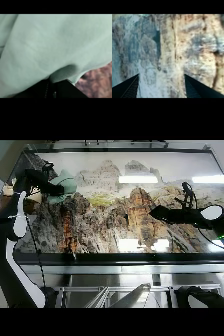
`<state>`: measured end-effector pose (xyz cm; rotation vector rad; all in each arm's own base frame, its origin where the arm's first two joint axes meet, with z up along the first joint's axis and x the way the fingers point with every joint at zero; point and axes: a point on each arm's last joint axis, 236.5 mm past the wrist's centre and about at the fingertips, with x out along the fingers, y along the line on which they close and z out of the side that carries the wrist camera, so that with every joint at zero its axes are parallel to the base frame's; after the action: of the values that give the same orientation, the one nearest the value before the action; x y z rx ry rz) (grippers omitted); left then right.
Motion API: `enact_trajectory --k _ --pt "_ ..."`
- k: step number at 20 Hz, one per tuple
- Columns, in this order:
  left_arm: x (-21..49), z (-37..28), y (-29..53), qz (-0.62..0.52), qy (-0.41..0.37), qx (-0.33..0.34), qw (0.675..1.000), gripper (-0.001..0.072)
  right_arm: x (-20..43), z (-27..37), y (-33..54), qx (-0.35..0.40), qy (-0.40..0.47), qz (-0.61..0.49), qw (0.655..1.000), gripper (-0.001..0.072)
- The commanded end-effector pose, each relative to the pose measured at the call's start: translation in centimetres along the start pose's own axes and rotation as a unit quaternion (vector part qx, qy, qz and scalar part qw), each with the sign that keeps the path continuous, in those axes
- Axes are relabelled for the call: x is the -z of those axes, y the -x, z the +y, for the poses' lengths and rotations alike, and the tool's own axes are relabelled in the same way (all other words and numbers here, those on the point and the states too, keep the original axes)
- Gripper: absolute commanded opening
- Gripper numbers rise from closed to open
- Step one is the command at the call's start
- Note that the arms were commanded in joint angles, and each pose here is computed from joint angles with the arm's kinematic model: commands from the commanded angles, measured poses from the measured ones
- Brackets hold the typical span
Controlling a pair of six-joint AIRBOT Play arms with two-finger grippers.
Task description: Fold the shirts.
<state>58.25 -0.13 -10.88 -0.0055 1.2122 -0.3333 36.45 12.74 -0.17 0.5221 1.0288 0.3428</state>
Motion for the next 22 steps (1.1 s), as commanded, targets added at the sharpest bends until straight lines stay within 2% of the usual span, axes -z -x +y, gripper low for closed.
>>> enact_trajectory --k 1,3,5,7,9,13,14,16,17,18,22 --pt "-0.9 -3.9 2.3 0.003 -0.034 0.016 0.999 0.0016 0.1 0.0 0.0 0.0 0.0 0.003 1.0 0.061" --pt "-2.0 -9.2 5.3 -0.011 -0.07 0.074 0.995 0.0016 0.1 0.0 0.0 0.0 0.0 0.003 1.0 0.061" --pt "-2.4 -17.6 9.7 -0.026 -0.104 0.193 0.975 0.0016 0.1 0.0 0.0 0.0 0.0 0.003 1.0 0.061" --pt "-0.6 -26.0 14.1 -0.006 -0.146 0.307 0.941 0.0016 0.1 -0.3 0.1 0.002 -0.002 0.003 1.0 0.061" --pt "3.3 -31.4 15.8 0.056 -0.203 0.342 0.916 0.0016 0.7 -0.8 0.7 0.0 -0.011 0.021 1.0 0.061" --pt "10.4 -40.4 14.9 0.131 -0.24 0.372 0.887 0.0015 2.5 -3.2 3.6 0.003 -0.048 0.069 0.996 0.061" --pt "12.0 -42.2 14.2 0.14 -0.246 0.374 0.883 0.0034 3.0 -4.0 4.3 0.007 -0.057 0.08 0.995 0.0612" --pt "14.0 -44.2 13.2 0.163 -0.243 0.364 0.884 0.0633 3.7 -5.4 5.6 0.01 -0.06 0.097 0.993 0.0615" --pt "14.0 -44.3 13.1 0.175 -0.215 0.347 0.896 0.0716 4.1 -5.8 6.0 0.009 -0.063 0.104 0.993 0.0624" --pt "13.7 -43.8 13.3 0.183 -0.203 0.335 0.902 0.0715 4.2 -6.1 6.4 0.007 -0.065 0.107 0.992 0.0702" --pt "15.2 -39.6 15.0 0.264 -0.111 0.307 0.908 0.0709 4.6 -6.1 5.8 0.004 -0.065 0.117 0.991 0.0702"
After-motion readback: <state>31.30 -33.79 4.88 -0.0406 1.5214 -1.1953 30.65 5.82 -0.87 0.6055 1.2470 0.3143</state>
